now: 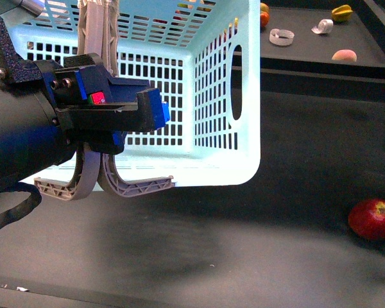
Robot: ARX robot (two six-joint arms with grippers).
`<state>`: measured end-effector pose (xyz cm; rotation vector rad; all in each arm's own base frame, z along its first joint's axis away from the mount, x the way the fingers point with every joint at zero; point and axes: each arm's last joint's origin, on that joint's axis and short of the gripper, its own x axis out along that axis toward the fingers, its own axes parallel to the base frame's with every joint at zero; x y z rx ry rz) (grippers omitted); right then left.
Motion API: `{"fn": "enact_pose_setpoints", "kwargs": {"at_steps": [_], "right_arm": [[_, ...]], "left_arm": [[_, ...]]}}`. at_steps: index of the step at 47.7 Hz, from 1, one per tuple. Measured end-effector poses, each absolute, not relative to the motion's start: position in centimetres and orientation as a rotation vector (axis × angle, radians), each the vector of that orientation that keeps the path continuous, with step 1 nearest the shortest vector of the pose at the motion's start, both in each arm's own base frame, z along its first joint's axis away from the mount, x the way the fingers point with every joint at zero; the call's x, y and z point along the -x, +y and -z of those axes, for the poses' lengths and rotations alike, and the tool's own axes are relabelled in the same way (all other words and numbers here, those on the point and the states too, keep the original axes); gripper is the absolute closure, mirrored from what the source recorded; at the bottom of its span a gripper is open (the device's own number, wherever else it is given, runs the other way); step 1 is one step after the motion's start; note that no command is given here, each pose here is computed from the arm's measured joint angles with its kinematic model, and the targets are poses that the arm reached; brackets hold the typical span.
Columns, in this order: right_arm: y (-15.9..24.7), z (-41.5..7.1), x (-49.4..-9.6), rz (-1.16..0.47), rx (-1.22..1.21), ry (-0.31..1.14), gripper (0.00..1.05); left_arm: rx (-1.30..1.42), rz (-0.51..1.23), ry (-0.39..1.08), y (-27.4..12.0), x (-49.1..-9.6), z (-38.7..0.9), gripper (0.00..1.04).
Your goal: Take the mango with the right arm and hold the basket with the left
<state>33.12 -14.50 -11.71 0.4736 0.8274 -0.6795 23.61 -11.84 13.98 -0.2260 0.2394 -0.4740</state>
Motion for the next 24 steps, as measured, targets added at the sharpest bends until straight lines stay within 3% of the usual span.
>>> {"fn": "enact_pose_setpoints", "kwargs": {"at_steps": [17,24], "right_arm": [[-14.5,12.3,-33.2,0.666,-0.469,0.844,0.09],[-14.5,12.9,-32.7,0.667,-0.438,0.875,0.31]], "left_arm": [[0.226,0.474,0.239,-11.8,-23.6,-14.0,0.99],[0.226,0.474,0.239,-11.8,-23.6,-14.0,0.99]]}}
